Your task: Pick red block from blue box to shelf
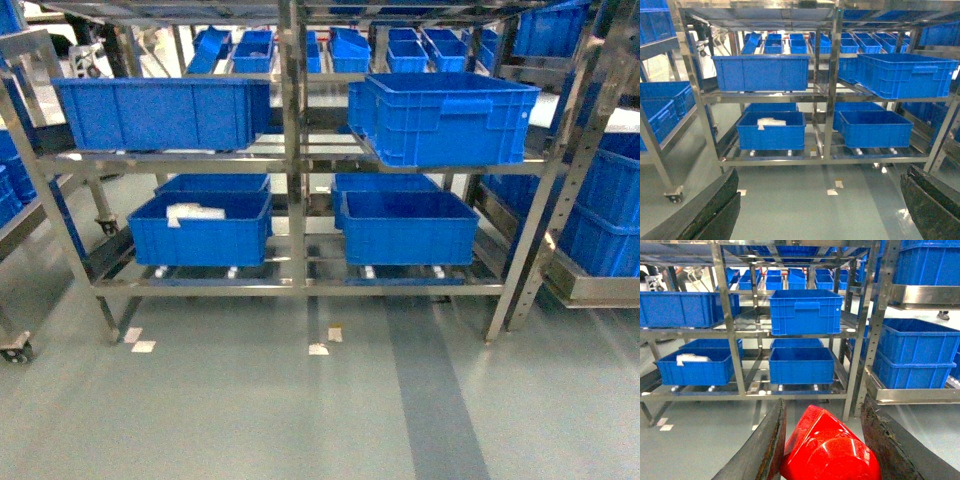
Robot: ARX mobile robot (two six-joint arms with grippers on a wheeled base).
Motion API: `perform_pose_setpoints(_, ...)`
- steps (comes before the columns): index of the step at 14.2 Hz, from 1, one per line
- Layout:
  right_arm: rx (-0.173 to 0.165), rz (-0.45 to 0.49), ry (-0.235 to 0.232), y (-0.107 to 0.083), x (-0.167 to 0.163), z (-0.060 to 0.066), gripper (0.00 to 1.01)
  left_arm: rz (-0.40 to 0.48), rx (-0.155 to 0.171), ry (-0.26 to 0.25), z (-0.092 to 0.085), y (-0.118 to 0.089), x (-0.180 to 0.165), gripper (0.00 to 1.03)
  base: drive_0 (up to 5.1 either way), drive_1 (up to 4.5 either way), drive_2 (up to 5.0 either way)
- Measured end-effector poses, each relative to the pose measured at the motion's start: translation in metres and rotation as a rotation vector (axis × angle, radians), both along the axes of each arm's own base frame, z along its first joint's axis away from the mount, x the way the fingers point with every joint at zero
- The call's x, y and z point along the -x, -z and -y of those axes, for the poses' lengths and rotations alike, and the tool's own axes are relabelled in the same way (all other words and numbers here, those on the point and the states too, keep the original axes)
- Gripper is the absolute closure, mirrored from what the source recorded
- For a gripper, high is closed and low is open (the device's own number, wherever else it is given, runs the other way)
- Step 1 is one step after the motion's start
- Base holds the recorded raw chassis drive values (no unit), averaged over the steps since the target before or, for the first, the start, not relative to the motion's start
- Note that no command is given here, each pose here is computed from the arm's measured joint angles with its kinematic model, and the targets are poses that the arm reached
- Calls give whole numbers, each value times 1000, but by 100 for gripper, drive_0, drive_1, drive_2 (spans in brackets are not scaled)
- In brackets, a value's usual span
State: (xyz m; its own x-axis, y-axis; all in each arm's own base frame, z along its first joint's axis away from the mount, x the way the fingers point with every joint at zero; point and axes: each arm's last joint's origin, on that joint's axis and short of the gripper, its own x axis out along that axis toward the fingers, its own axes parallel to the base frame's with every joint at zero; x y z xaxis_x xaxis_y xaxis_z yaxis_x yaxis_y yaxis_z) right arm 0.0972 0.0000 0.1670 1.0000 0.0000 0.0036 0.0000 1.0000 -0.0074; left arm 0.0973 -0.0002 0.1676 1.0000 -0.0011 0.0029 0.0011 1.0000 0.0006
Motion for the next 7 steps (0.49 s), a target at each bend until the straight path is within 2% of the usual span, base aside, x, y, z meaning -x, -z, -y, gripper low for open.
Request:
perform_pose_setpoints(1,0,0,0,0,0,0,62,0,0,-1,0,0,0,5,0,0,0)
perform_pose_setpoints(7,0,0,0,0,0,0,62,0,0,-1,0,0,0,5,-19,406,-444)
